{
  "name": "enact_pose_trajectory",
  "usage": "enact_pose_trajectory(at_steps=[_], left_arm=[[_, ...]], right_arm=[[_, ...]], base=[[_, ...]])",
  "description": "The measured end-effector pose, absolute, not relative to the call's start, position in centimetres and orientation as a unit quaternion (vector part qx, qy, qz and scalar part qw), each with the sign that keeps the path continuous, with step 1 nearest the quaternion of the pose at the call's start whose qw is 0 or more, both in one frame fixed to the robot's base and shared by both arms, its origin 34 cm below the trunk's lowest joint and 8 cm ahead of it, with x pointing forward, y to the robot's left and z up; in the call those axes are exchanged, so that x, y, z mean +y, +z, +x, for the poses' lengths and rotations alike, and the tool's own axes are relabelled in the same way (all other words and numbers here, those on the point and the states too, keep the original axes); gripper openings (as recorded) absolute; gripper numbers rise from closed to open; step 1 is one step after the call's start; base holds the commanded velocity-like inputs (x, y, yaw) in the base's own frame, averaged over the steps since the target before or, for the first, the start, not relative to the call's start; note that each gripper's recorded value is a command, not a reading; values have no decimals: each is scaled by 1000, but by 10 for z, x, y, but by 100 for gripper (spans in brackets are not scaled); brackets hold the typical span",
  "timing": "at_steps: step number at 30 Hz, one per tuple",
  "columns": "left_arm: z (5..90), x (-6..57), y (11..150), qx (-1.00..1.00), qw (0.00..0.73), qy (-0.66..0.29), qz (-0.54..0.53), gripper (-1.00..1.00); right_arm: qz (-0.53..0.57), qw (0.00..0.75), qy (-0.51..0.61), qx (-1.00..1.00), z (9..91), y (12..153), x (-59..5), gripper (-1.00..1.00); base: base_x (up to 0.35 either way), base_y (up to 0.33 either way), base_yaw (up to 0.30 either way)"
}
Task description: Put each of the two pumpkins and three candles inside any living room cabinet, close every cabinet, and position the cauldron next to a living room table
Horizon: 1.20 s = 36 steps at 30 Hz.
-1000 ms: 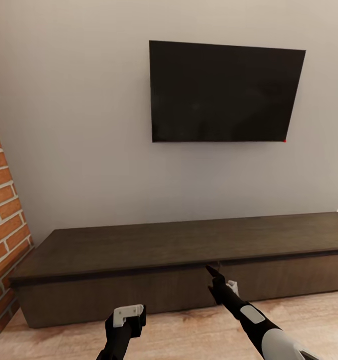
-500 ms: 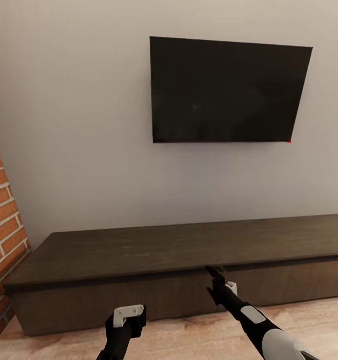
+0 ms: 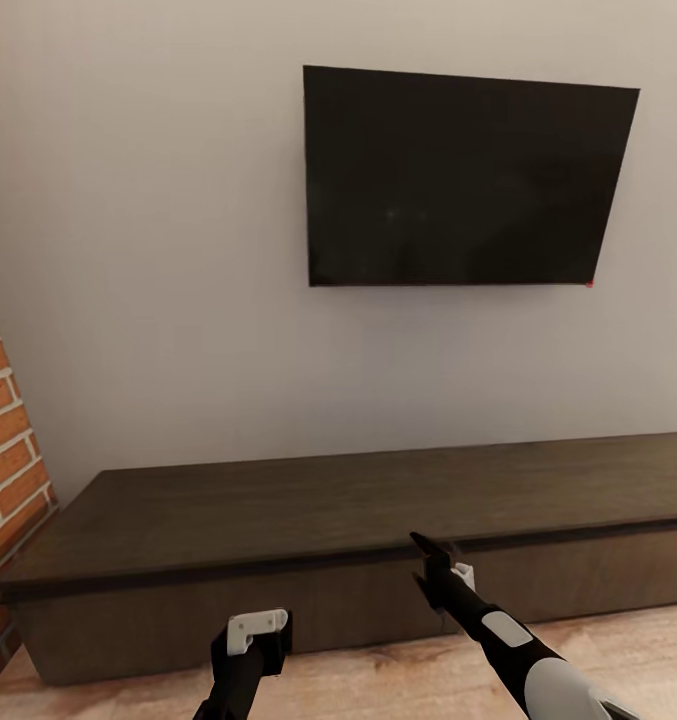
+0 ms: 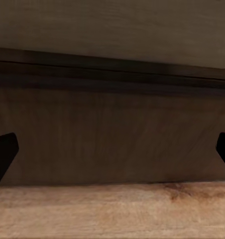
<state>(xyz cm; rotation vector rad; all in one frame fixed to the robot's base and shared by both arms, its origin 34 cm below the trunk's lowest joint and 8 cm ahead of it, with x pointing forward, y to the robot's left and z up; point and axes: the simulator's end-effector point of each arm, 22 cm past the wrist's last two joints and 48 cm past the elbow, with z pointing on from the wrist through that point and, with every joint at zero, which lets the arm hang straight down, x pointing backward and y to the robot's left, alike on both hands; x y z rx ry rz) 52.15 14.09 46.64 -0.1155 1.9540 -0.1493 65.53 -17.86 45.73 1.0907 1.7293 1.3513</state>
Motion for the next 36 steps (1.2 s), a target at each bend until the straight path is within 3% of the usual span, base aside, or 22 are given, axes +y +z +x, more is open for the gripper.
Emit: enact_pose_trajectory(at_steps=[36], left_arm=[[520, 140, 450, 837, 541, -63, -50, 100]], right_arm=[[449, 319, 524, 650, 654, 438, -183, 100]], base=[[38, 4, 0]])
